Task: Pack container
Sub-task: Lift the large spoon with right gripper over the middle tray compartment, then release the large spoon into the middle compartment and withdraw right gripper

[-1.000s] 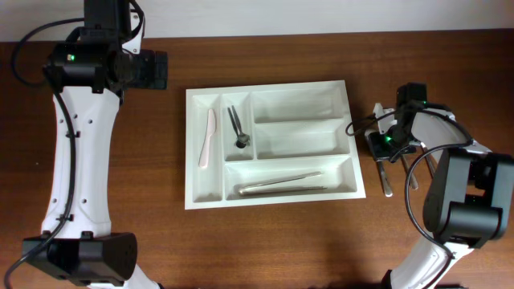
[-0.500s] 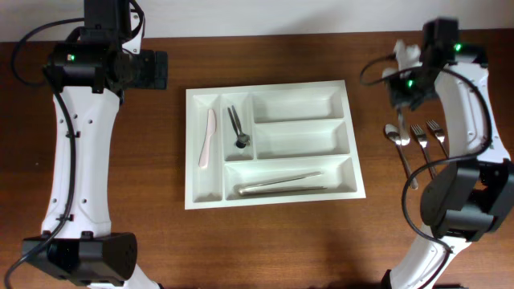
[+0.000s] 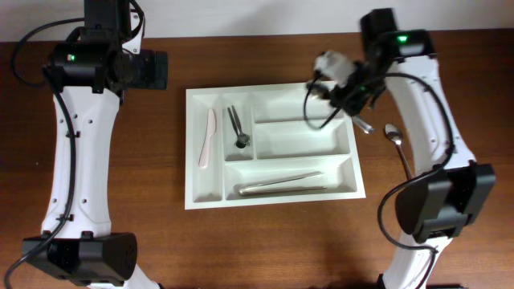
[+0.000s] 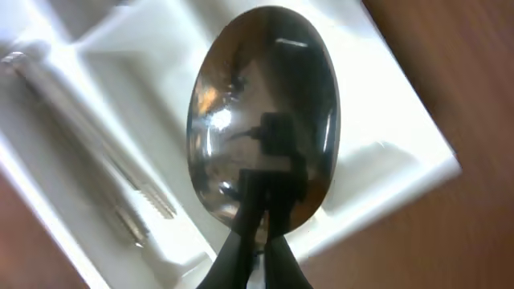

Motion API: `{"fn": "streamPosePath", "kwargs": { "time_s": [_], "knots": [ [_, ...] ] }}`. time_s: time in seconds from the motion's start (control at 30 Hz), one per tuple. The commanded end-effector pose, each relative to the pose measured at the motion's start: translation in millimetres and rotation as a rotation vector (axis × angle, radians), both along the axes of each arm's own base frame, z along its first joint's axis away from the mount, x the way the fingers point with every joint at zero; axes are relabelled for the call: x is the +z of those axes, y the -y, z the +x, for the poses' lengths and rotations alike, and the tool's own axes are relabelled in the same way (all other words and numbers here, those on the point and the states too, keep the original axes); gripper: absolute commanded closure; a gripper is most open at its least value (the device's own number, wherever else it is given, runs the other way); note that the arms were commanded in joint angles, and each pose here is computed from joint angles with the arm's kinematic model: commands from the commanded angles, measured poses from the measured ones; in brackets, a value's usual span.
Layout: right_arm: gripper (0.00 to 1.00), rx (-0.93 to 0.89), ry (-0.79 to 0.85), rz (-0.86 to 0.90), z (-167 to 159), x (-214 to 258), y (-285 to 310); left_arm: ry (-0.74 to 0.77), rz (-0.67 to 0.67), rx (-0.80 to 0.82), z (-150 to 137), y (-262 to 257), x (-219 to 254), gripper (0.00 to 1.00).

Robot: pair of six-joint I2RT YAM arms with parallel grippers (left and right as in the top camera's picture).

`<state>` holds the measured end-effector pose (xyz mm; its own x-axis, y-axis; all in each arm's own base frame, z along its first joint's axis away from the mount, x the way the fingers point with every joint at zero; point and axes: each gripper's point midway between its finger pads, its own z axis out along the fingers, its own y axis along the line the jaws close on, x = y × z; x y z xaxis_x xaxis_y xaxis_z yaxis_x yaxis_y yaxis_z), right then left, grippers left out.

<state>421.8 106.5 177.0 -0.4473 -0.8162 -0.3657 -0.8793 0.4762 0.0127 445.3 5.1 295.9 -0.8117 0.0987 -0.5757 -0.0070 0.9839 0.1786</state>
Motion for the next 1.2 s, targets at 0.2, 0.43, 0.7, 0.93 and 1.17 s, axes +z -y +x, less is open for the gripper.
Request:
{"fn": "streamPosePath", "kwargs": {
  "time_s": [0.2,0.43,0.7,0.93,1.17],
  "knots": [
    [0.96,0.416,0.013,0.023,-29.3,-29.8,-51.2,0.016,-0.004,0.016,-0.8,-1.8,5.5,0.01],
    [0.96,0.432,-0.073,0.022,-37.3,-74.6,-54.7,0.016,-0.004,0.017,-0.8,-1.8,5.5,0.01],
    [0.32,0.376,-0.085,0.036,-35.1,-75.0,-56.9,0.016,-0.004,0.016,-0.8,-1.8,5.5,0.01],
    [0.01,0.196,-0.037,0.061,-11.4,-43.9,-60.8,0.016,-0.004,0.016,-0.8,-1.8,5.5,0.01],
    [0.01,-0.314,0.025,-0.018,30.2,15.3,14.6,0.016,-0.004,0.016,-0.8,-1.8,5.5,0.01]
  ]
}}
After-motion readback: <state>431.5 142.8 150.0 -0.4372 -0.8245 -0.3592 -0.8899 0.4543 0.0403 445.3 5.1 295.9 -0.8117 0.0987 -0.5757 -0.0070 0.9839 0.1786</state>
